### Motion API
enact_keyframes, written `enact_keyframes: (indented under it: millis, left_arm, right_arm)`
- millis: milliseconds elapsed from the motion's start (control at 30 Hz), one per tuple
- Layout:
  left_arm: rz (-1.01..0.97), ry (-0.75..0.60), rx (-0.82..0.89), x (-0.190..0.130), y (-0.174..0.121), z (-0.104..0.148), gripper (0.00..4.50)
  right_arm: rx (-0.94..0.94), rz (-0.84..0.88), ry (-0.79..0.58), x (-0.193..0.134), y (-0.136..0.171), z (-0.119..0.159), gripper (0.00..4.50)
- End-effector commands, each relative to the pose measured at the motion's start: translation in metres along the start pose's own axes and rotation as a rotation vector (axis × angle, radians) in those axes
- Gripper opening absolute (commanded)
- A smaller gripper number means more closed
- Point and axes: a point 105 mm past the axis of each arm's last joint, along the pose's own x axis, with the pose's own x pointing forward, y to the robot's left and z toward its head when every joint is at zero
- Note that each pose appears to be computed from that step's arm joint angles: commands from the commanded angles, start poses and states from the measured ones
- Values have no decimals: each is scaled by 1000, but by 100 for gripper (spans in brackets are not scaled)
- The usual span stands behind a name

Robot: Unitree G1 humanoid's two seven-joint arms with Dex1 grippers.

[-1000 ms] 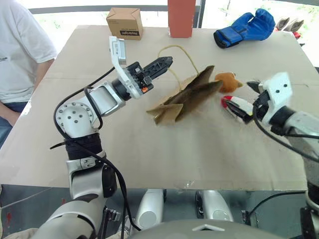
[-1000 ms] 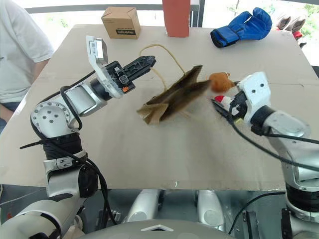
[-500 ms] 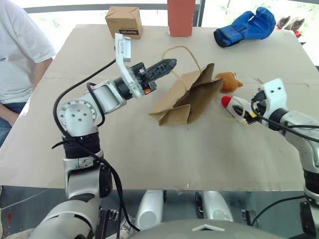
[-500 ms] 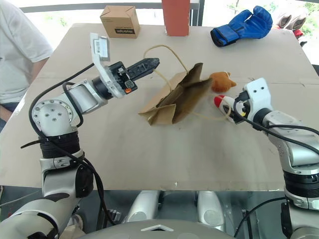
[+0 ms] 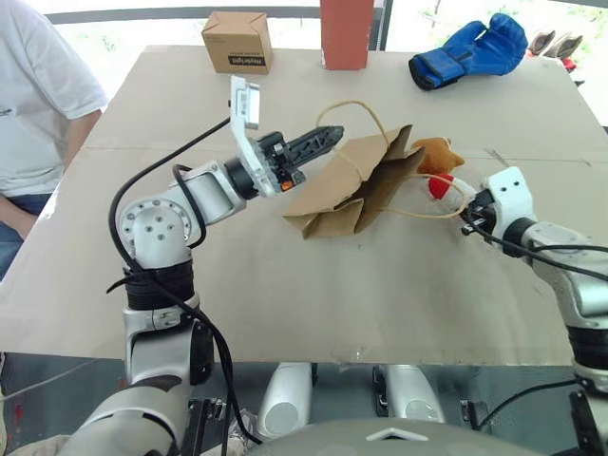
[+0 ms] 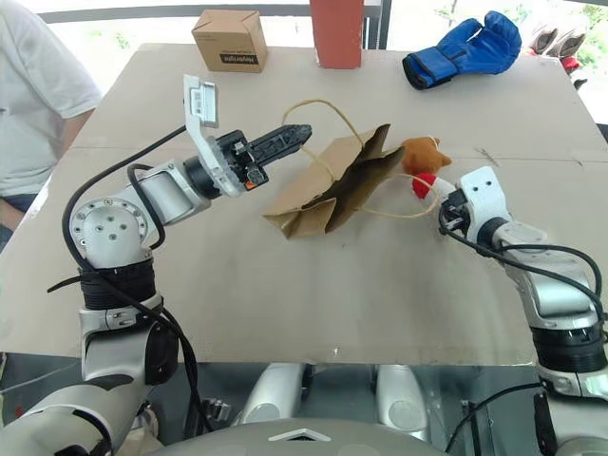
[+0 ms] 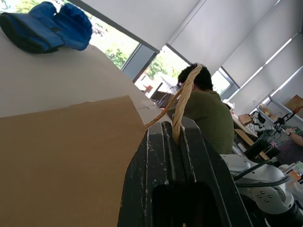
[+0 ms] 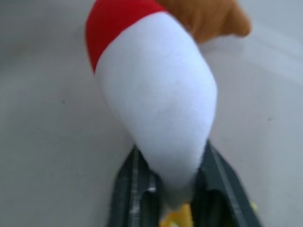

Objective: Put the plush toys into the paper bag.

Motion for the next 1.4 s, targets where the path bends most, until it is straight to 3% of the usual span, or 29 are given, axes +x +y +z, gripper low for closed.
enact_keyframes:
  millis: [33, 200, 433, 500, 967, 1000, 1033, 1233, 1300, 1400]
  left_arm:
    - [-42, -20, 46, 2, -13, 7, 0]
    - [-69, -18, 32, 8, -17, 7, 0]
    - [-114, -19, 1, 20, -21, 8, 0]
    - [-122, -19, -3, 23, -23, 9, 0]
    - [-142, -20, -27, 25, -30, 3, 0]
    - [-140, -22, -28, 24, -30, 3, 0]
    - [-139, -24, -29, 24, -30, 3, 0]
    - [-91, -58, -34, 15, -22, 6, 0]
    - [-58, -73, -26, 10, -16, 8, 0]
    - [-8, -91, -10, 3, -7, 10, 0]
  right_arm:
    - [-165, -109, -238, -38, -22, 57, 2]
    - [-531, -125, -331, -65, -12, 96, 2]
    - [-892, 43, -348, -52, 26, 115, 2]
    - [-912, 80, -363, -47, 34, 120, 2]
    - [-1277, 398, -333, 9, 100, 108, 2]
    - [-1278, 438, -344, 10, 106, 109, 88]
    - [-1283, 475, -343, 11, 110, 107, 106]
    - [-1259, 489, -396, 8, 115, 114, 401]
    - [-1158, 493, -399, 3, 110, 117, 436]
    - [-975, 467, -372, -8, 90, 117, 436]
